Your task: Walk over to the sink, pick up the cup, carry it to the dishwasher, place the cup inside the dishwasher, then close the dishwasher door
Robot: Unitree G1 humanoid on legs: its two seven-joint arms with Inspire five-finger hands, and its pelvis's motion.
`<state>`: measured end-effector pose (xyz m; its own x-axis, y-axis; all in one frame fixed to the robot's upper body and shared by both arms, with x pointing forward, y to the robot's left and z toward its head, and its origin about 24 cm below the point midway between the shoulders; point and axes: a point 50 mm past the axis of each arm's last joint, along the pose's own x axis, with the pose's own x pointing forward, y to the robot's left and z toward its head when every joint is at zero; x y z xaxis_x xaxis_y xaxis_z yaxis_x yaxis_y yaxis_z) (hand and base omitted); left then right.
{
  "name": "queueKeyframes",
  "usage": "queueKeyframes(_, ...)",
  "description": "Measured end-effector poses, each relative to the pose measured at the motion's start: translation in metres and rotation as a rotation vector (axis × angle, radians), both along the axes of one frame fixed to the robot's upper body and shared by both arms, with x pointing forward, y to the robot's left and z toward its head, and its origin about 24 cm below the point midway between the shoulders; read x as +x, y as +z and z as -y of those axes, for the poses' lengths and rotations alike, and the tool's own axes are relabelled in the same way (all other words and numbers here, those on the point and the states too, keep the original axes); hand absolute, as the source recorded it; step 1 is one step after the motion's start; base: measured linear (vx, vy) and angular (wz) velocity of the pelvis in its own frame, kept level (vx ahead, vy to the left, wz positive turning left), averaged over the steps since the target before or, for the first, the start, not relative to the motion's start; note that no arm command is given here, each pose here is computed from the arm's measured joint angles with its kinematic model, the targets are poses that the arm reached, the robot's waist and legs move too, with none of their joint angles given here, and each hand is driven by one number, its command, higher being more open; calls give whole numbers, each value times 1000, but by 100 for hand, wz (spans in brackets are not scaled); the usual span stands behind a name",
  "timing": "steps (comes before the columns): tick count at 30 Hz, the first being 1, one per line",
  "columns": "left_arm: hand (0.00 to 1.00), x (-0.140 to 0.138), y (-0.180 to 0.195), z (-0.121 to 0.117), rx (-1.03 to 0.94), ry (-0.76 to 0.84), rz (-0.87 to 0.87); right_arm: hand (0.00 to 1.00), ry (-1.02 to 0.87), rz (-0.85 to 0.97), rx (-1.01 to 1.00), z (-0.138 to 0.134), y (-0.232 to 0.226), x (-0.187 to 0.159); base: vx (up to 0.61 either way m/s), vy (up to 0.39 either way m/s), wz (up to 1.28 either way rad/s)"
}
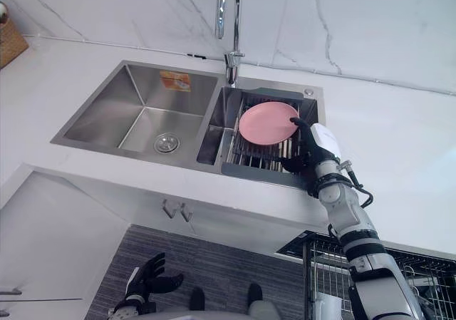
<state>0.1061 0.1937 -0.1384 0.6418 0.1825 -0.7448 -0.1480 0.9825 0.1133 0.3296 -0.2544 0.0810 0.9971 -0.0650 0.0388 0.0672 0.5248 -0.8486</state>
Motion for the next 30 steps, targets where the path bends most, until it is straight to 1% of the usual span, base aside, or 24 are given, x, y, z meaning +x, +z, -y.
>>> queueKeyframes(3,90,1,0,0,0,1,2,90,-6,5,-27,-2,9,12,-66,-2,-3)
queueKeyframes(7,90,4,1,1,-3,1,13,90,-27,25,-39,0,17,19,-77,1,3)
queueKeyframes(8,90,4,1,1,-3,2,14,30,-34,34,-51,0,20,22,-50,1,1)
queueKeyframes(15,90,6,2,1,-13,15,19,30,-83,90,-55,1,34,31,5,-6,3)
queueKeyframes(22,90,12,4,1,-14,14,42,30,-73,130,-36,-2,40,33,6,-6,1)
queueKeyframes(30,90,13,5,-1,-9,18,45,30,-72,163,44,-1,45,29,-2,-1,0)
